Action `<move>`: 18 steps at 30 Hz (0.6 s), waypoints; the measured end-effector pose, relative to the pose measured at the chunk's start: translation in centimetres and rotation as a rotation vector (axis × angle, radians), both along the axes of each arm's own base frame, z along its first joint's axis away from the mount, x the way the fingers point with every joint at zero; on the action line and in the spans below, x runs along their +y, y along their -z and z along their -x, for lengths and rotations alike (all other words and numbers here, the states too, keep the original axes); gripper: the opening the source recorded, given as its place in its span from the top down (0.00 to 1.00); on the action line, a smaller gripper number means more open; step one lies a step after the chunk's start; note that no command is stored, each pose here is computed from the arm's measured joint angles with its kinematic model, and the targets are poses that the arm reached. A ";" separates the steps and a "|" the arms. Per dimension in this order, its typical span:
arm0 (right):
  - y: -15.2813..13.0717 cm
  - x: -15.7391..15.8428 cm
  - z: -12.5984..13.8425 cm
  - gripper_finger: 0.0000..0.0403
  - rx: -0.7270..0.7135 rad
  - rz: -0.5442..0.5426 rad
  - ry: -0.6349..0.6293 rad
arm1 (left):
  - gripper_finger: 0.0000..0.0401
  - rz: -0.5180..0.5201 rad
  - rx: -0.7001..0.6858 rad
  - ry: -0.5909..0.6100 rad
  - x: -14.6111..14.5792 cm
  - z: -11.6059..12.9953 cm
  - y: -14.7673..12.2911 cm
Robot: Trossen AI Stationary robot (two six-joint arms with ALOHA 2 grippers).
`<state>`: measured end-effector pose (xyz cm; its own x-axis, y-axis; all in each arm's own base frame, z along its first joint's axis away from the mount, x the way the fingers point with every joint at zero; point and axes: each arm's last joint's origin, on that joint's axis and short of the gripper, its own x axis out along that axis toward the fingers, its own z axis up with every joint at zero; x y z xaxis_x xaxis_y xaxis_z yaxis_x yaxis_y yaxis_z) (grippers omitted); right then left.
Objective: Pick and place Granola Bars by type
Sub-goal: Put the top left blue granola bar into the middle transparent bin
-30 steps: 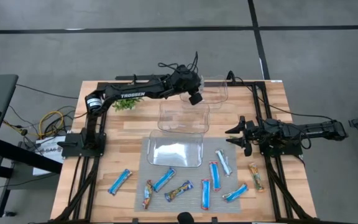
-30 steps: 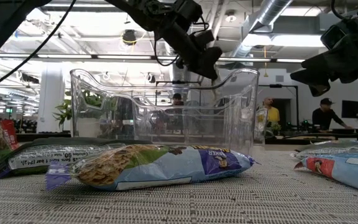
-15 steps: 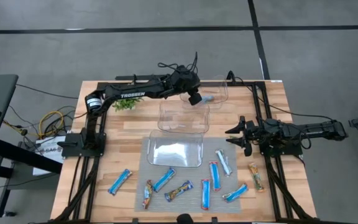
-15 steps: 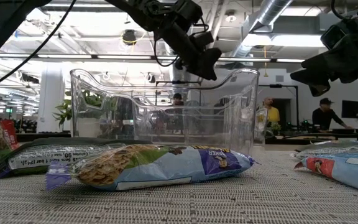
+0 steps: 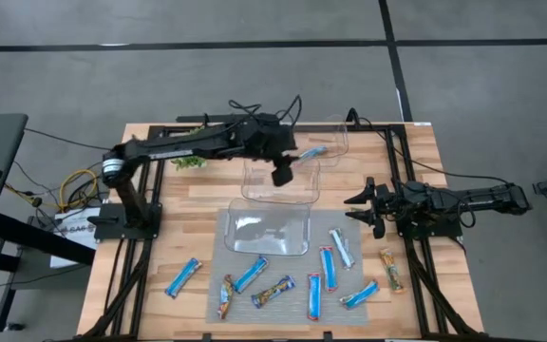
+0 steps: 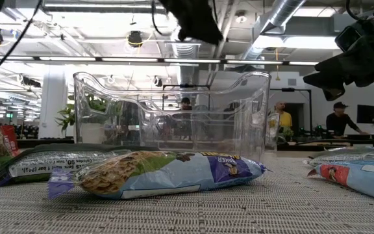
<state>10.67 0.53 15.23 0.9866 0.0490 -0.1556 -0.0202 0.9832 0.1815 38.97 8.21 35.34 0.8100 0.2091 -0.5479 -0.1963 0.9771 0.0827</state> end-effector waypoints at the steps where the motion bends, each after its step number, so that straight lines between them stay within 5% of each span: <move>1: 0.0 0.0 0.0 0.54 0.000 0.000 0.000 | 0.67 0.017 0.000 0.027 -0.8 0.5 -0.6; 6: 0.0 0.0 0.0 0.54 0.000 0.000 0.000 | 0.67 0.078 0.074 0.173 -5.0 3.6 -2.7; 18: 0.0 0.0 0.0 0.54 -0.001 0.000 0.000 | 0.67 0.233 0.354 0.306 -13.8 12.7 -5.2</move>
<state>10.67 0.53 15.24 0.9867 0.0490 -0.1550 -0.0203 0.9832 0.1815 26.26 -5.62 40.49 0.5714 -0.1683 -0.8032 0.1013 0.9857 -0.1345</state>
